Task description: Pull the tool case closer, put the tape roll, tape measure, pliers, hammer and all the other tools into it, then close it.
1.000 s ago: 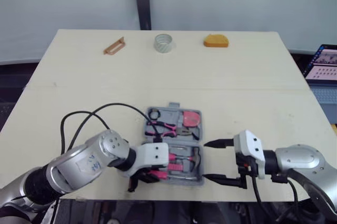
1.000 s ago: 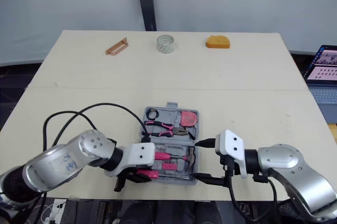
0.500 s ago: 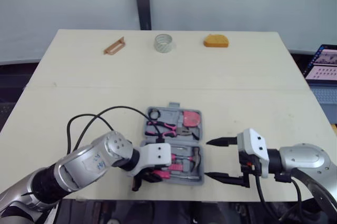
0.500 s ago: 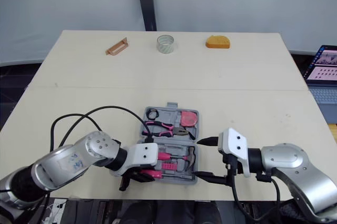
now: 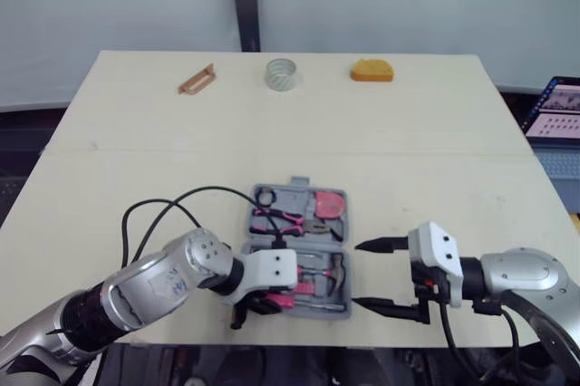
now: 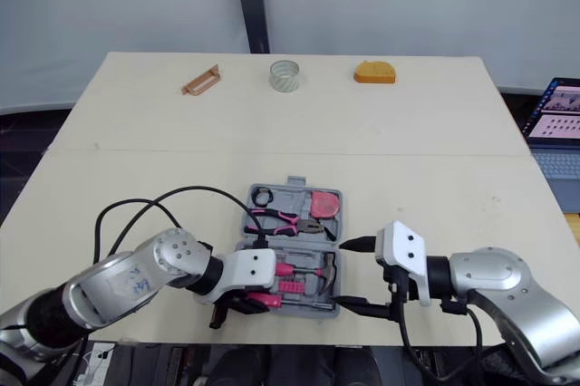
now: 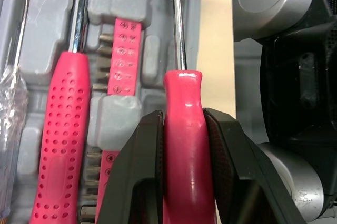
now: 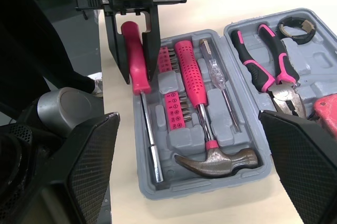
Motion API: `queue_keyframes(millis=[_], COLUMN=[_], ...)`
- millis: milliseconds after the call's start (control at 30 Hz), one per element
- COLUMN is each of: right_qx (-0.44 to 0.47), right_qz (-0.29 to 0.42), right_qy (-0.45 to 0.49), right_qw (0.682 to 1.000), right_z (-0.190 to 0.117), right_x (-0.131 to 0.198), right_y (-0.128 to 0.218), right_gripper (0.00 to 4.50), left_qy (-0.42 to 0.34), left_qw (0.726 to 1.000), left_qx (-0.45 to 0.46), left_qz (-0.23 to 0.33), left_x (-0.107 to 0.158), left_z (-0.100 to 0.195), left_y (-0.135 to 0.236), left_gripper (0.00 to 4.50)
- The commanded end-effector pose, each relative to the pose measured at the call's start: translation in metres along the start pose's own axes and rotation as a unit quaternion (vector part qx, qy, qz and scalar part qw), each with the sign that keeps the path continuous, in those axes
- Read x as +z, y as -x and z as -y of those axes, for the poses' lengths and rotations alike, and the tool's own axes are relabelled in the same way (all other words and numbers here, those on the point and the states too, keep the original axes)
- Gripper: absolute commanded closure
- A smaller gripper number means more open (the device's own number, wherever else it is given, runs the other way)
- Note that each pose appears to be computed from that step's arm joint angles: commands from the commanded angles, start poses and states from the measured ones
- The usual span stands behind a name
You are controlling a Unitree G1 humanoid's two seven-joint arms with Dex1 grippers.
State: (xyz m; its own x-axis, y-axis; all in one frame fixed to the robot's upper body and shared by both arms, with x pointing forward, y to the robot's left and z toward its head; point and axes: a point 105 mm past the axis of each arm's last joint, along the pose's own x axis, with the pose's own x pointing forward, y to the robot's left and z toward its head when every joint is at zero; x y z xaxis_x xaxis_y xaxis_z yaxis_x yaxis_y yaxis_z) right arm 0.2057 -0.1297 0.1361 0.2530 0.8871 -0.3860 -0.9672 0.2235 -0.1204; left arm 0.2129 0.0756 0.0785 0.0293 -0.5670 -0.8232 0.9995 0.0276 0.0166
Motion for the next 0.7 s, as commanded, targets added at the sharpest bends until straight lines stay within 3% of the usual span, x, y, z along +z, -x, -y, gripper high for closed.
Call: queue_keyframes(millis=[33, 700], right_qx=[0.0, -0.004], right_qz=[0.007, 0.006], right_qy=[0.017, 0.012], right_qw=[1.0, 1.0], right_z=[-0.0023, -0.0019], right_x=[0.0088, 0.0078], right_y=[0.0027, 0.0039], right_gripper=[0.0, 0.0], left_qy=[-0.016, -0.022], left_qw=[1.0, 1.0], left_qx=[-0.002, -0.005], left_qz=[0.007, 0.01], left_x=[0.0039, 0.0035], left_z=[0.0024, 0.0009], left_y=[-0.0017, -0.0044], left_gripper=[3.85, 3.85])
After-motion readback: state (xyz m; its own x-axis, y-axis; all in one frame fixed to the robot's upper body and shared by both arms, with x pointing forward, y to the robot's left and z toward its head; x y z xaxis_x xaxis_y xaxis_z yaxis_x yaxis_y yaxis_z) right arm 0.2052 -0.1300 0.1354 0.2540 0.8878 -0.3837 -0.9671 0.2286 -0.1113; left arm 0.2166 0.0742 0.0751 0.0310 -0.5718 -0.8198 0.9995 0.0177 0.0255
